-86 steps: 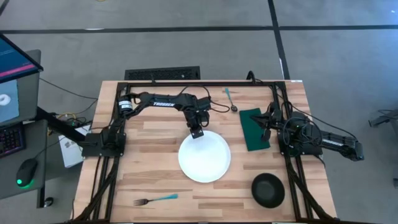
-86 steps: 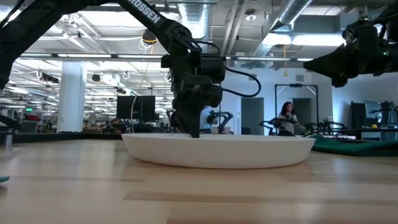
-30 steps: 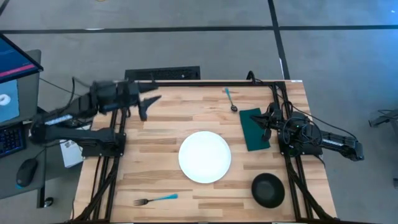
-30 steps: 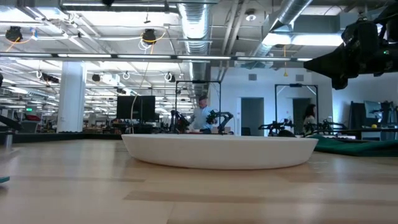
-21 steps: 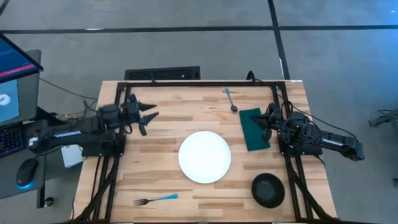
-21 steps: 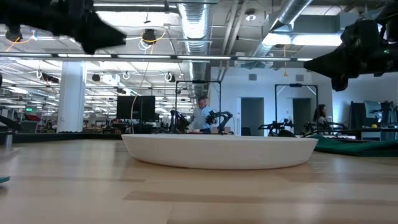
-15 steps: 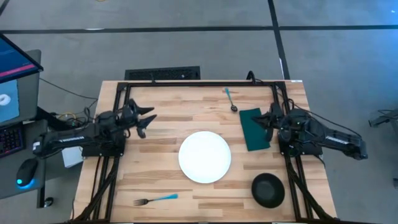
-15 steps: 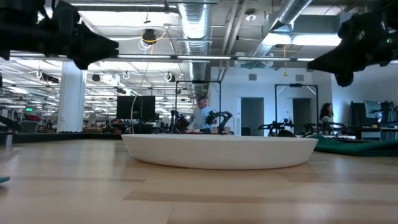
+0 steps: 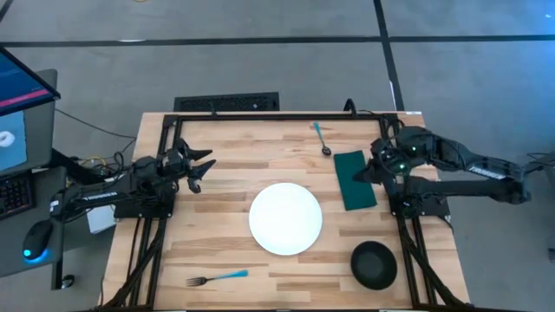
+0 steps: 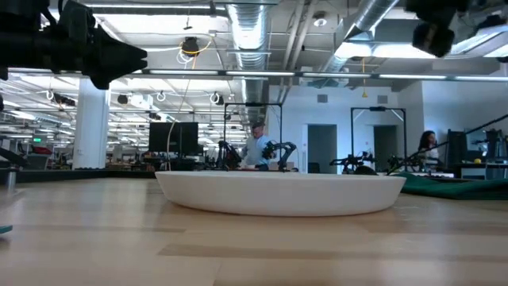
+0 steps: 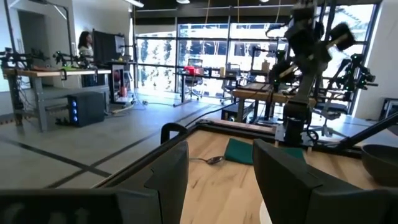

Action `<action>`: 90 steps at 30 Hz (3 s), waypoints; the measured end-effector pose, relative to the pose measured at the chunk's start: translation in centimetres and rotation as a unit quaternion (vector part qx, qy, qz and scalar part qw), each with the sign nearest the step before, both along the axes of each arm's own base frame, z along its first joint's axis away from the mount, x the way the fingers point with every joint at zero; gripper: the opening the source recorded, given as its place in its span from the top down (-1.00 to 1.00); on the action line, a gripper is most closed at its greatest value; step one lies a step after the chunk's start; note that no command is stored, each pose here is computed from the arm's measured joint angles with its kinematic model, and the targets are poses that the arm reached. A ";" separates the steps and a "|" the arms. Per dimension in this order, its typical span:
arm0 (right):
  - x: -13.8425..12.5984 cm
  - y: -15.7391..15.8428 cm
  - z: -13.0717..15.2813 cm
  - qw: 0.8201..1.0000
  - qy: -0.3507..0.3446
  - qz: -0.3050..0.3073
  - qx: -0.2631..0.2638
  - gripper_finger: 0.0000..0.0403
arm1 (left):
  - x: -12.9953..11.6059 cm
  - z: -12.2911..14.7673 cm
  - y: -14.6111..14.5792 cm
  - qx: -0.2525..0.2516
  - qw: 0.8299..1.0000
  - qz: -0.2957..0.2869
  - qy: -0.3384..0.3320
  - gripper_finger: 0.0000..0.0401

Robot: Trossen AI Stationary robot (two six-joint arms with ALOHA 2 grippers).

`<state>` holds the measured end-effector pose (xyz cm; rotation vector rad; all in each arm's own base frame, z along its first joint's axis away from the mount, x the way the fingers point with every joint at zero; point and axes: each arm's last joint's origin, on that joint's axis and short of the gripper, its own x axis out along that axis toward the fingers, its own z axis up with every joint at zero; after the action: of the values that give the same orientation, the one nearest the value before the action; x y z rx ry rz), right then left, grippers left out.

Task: Set table place
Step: Put the black bowl on the white plate

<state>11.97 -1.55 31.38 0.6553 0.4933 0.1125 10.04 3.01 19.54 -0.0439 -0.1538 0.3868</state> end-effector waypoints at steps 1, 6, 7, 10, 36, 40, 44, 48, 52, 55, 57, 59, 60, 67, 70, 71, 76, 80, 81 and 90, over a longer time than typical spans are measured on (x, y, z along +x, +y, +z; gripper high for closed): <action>0.3 0.0 0.5 1.000 -0.005 0.009 -0.004 0.73 | 0.0 0.0 0.0 0.002 1.000 0.000 0.001 0.17; 1.3 0.2 1.7 0.999 -0.011 0.033 -0.024 0.70 | 0.0 0.0 0.0 0.006 1.000 0.001 0.003 0.17; 1.4 0.2 1.6 0.999 -0.007 0.034 -0.024 0.70 | 0.0 0.0 0.0 0.006 1.000 0.001 0.003 0.17; 1.9 0.1 1.6 0.999 -0.008 0.030 -0.028 0.70 | 0.0 0.0 0.0 0.006 1.000 0.001 0.003 0.17; 2.8 0.3 0.8 0.998 0.031 0.046 0.001 -0.27 | 0.1 -0.8 0.0 0.016 0.999 0.005 0.050 0.17; 3.0 1.9 -0.2 0.990 0.063 0.109 -0.066 -0.34 | 0.1 -0.8 0.0 0.016 0.999 0.005 0.050 0.17; 3.2 3.9 -1.9 0.973 0.159 0.121 -0.113 -0.34 | 0.1 -0.8 0.0 0.016 0.999 0.006 0.049 0.17; 3.5 6.6 -3.3 0.954 0.230 0.148 -0.123 -0.34 | 0.1 -0.8 0.0 0.016 0.999 0.006 0.049 0.17; 3.6 9.2 -4.5 0.937 0.282 0.161 -0.128 -0.34 | 0.1 -0.8 0.0 0.015 0.999 0.006 0.049 0.17; 3.4 10.9 -5.6 0.922 0.336 0.147 -0.120 -0.34 | 0.1 -0.8 0.0 0.015 0.999 0.006 0.049 0.17; 3.2 12.0 -6.2 0.912 0.369 0.138 -0.111 -0.34 | 0.1 -0.8 0.0 0.015 0.999 0.006 0.050 0.17; 3.2 13.2 -6.8 0.907 0.384 0.137 -0.108 -0.34 | 0.1 -0.8 0.0 0.014 0.998 0.006 0.054 0.17; 3.1 13.7 -7.1 0.905 0.388 0.135 -0.111 -0.34 | 0.1 -0.9 0.0 0.014 0.998 0.006 0.057 0.17; 2.5 16.3 -9.2 0.882 0.436 0.097 -0.151 -0.34 | 0.1 -1.2 0.0 0.006 0.997 0.006 0.071 0.17; 2.4 16.9 -10.0 0.874 0.447 0.088 -0.169 -0.34 | 0.1 -1.2 0.0 0.006 0.997 0.006 0.070 0.17; 2.5 17.1 -10.3 0.871 0.451 0.084 -0.174 -0.34 | 0.1 -1.2 0.0 0.006 0.997 0.006 0.070 0.17; 2.9 17.7 -11.7 0.857 0.473 0.068 -0.194 -0.34 | 0.1 -1.2 0.0 0.005 0.998 0.006 0.070 0.17; 3.4 18.0 -12.9 0.844 0.494 0.048 -0.203 -0.34 | 0.1 -1.2 0.0 0.004 0.998 0.006 0.069 0.17; 3.4 18.1 -13.2 0.841 0.498 0.045 -0.205 -0.34 | 0.1 -1.2 0.0 0.004 0.998 0.006 0.069 0.17; 4.1 18.8 -15.1 0.827 0.515 0.040 -0.221 -0.34 | 0.1 -1.2 0.0 0.005 0.998 0.006 0.069 0.17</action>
<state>16.03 17.25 16.29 0.1779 1.5452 -0.3006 10.12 3.05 18.36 -0.0075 -0.0203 0.3996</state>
